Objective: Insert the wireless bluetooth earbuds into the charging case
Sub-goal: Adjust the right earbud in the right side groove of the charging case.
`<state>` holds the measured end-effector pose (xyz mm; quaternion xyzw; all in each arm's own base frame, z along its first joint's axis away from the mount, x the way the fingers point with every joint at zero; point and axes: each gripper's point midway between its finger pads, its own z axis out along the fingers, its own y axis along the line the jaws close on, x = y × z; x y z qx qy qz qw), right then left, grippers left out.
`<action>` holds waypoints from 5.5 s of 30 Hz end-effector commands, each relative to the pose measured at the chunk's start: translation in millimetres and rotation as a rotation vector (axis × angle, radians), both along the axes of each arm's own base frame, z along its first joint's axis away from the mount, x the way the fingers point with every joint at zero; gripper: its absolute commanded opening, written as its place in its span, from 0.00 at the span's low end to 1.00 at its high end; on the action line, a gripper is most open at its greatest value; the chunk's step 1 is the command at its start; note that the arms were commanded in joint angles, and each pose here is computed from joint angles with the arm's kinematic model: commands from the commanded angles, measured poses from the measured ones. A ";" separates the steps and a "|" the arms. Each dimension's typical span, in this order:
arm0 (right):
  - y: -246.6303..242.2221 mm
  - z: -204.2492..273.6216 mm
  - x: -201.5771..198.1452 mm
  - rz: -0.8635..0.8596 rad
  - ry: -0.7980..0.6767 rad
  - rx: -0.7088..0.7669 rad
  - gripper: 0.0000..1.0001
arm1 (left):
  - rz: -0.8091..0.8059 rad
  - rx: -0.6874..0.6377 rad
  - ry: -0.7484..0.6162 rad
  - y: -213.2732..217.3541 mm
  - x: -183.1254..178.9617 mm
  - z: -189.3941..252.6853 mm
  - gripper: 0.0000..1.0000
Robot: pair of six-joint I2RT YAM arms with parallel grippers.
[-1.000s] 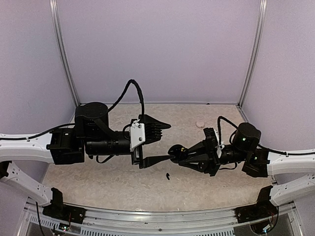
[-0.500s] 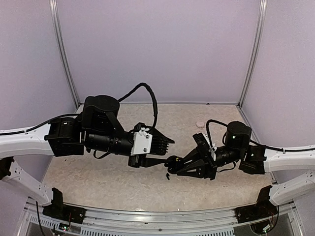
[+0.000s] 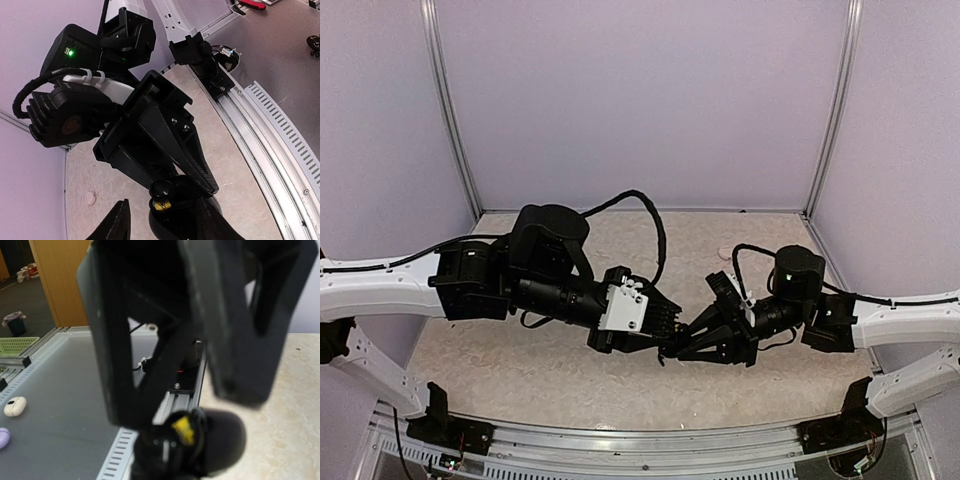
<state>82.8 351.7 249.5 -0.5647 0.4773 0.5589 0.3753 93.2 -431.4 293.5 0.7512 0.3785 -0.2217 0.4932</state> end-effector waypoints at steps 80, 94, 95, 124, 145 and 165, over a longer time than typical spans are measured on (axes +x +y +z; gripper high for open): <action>-12.7 31.9 18.4 -0.063 0.022 0.120 0.00 | 0.319 -0.175 0.067 -19.3 41.3 26.5 0.40; -16.8 38.9 27.6 -0.149 -0.034 0.147 0.00 | 0.462 -0.299 0.201 -19.1 60.9 35.2 0.54; -17.8 40.2 28.5 -0.160 -0.045 0.154 0.00 | 0.480 -0.314 0.213 -18.6 63.5 36.5 0.54; -29.6 53.5 30.1 -0.243 -0.139 0.227 0.00 | 0.439 -0.470 0.459 -39.5 46.6 51.8 0.77; -19.2 36.9 21.0 -0.137 -0.044 0.133 0.00 | 0.060 -0.147 -0.063 10.3 -14.0 60.9 0.55; -4.5 21.1 12.6 -0.040 0.019 0.054 0.00 | 0.041 0.049 -0.208 -7.2 2.0 18.4 0.55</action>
